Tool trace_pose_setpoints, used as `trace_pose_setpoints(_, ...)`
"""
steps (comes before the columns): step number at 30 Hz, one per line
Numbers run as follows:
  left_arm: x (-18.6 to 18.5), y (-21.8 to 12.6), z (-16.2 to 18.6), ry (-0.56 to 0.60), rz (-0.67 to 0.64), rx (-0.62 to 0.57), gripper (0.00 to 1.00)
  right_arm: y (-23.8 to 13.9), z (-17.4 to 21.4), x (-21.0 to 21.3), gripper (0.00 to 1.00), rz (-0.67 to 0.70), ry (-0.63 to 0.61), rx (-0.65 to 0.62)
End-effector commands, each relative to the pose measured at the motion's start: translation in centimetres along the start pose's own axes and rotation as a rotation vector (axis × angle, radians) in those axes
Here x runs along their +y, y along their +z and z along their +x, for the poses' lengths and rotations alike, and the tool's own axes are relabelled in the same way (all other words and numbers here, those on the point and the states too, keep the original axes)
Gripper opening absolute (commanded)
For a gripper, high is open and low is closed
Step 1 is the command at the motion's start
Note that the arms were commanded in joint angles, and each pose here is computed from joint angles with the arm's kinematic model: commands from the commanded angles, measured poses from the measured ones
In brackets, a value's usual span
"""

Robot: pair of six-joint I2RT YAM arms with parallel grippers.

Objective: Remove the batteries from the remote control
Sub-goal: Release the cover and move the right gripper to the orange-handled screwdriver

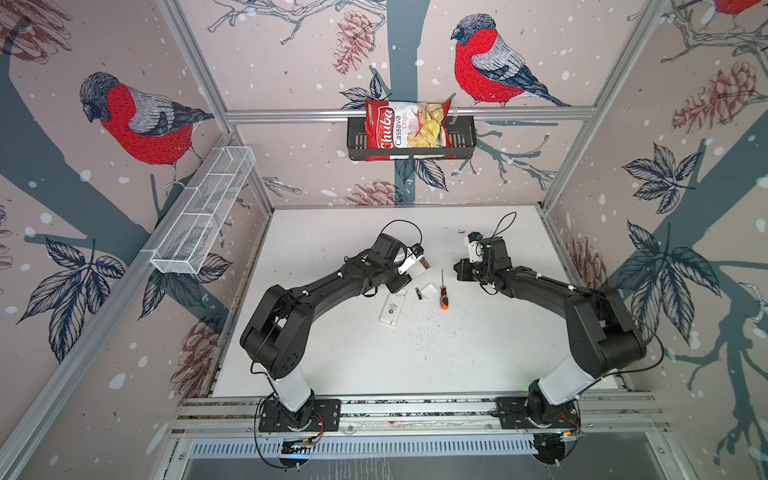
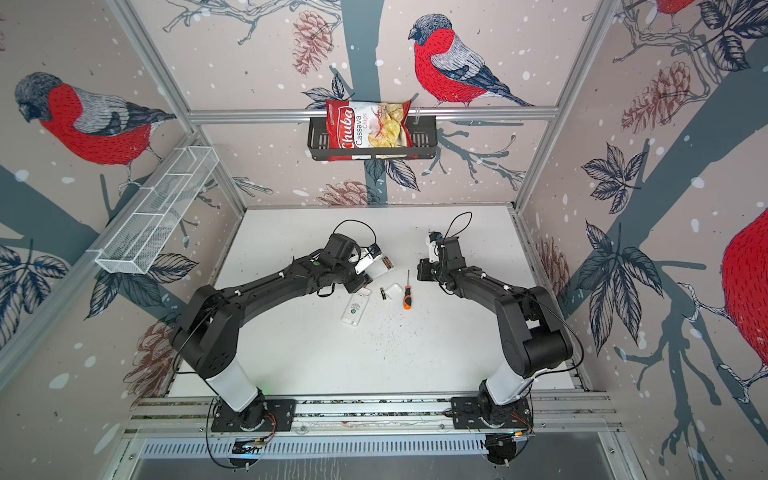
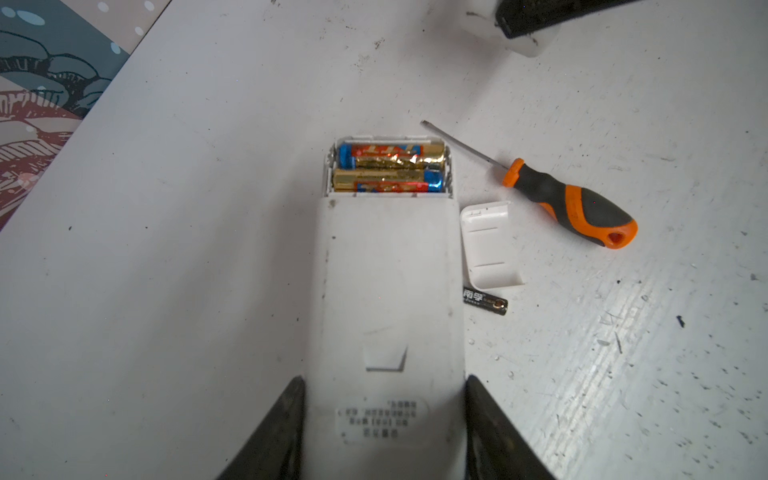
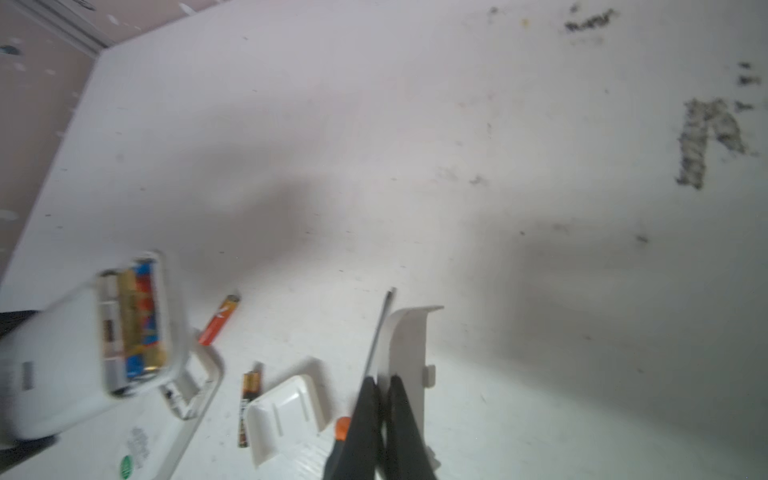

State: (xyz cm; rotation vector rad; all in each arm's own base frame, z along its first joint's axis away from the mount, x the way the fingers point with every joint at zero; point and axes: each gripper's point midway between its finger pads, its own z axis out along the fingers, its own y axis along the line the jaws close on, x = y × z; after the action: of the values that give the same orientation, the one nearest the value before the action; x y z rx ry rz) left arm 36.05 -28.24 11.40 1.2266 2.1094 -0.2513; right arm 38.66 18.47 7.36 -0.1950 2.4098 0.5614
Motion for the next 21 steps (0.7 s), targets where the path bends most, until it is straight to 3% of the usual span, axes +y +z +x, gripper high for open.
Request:
trace_pose_setpoints(1, 0.6, 0.1, -0.8, 0.000, -0.021, -0.036, 0.28, 0.8, 1.2, -2.0, 0.06, 0.112, 0.006, 0.026)
trace_pose_setpoints(8, 1.0, 0.2, -0.8, -0.007, -0.019, -0.039, 0.28, 2.2, 3.2, -2.2, 0.29, 0.147, -0.012, 0.087)
trace_pose_setpoints(14, 1.7, 0.9, -0.7, -0.014, -0.024, -0.033, 0.29, 1.2, 2.9, -1.2, 0.45, 0.146, -0.036, 0.067)
trace_pose_setpoints(21, 3.4, 3.3, -0.6, -0.008, -0.027, -0.007, 0.29, -0.7, 3.4, 1.5, 0.49, 0.086, -0.077, 0.050)
